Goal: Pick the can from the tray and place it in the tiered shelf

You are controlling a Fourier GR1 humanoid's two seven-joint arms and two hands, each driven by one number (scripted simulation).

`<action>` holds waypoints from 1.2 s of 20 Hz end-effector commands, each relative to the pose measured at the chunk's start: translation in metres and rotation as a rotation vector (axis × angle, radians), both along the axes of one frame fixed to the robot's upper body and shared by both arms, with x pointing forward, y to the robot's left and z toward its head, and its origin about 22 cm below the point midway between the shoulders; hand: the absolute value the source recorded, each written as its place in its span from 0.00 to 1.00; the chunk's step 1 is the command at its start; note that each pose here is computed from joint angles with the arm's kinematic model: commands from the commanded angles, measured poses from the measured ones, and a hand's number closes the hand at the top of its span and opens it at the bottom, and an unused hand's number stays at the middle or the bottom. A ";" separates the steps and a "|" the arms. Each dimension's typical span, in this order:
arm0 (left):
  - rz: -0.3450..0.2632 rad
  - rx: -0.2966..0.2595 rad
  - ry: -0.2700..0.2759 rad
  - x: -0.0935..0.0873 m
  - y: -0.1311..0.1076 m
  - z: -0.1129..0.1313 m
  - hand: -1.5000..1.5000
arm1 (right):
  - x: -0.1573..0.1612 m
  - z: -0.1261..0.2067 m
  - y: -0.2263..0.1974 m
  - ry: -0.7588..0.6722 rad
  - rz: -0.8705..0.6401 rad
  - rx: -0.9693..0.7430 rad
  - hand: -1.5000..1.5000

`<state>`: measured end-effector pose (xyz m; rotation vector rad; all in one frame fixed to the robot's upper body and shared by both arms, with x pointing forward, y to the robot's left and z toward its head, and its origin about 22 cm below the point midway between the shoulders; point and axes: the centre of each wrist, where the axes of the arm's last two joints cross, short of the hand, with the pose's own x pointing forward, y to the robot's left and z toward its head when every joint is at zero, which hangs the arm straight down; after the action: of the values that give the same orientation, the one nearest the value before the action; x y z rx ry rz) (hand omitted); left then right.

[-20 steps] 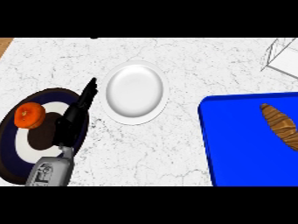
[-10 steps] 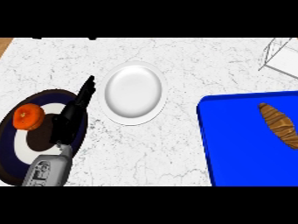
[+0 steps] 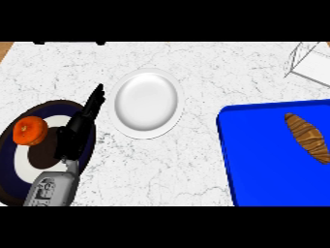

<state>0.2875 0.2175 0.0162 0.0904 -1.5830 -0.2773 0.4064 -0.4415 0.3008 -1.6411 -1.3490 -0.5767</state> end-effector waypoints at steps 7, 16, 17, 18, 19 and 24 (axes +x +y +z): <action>0.024 0.009 0.009 -0.003 0.006 0.013 0.50 | -0.037 0.071 -0.015 -0.353 -0.060 0.096 0.00; 0.075 0.008 0.011 -0.004 0.024 -0.001 0.50 | -0.104 0.083 -0.066 -0.177 -0.144 0.291 0.00; 0.081 0.012 0.026 -0.025 0.030 -0.020 0.50 | -0.128 0.084 -0.088 -0.148 -0.172 0.294 0.00; 0.101 0.018 0.027 -0.022 0.040 -0.011 0.50 | -0.128 0.078 -0.086 -0.132 -0.163 0.311 0.00; 0.090 -0.010 0.037 -0.021 0.025 -0.018 0.50 | -0.143 0.083 -0.092 -0.115 -0.166 0.295 0.00; 0.105 0.012 0.029 -0.026 0.021 -0.021 0.50 | -0.187 0.079 -0.102 -0.030 -0.136 0.293 0.00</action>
<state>0.2684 0.2412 0.0031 0.1634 -1.5468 -0.2034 0.2509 -0.5355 0.3817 -1.5030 -1.1560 -0.9005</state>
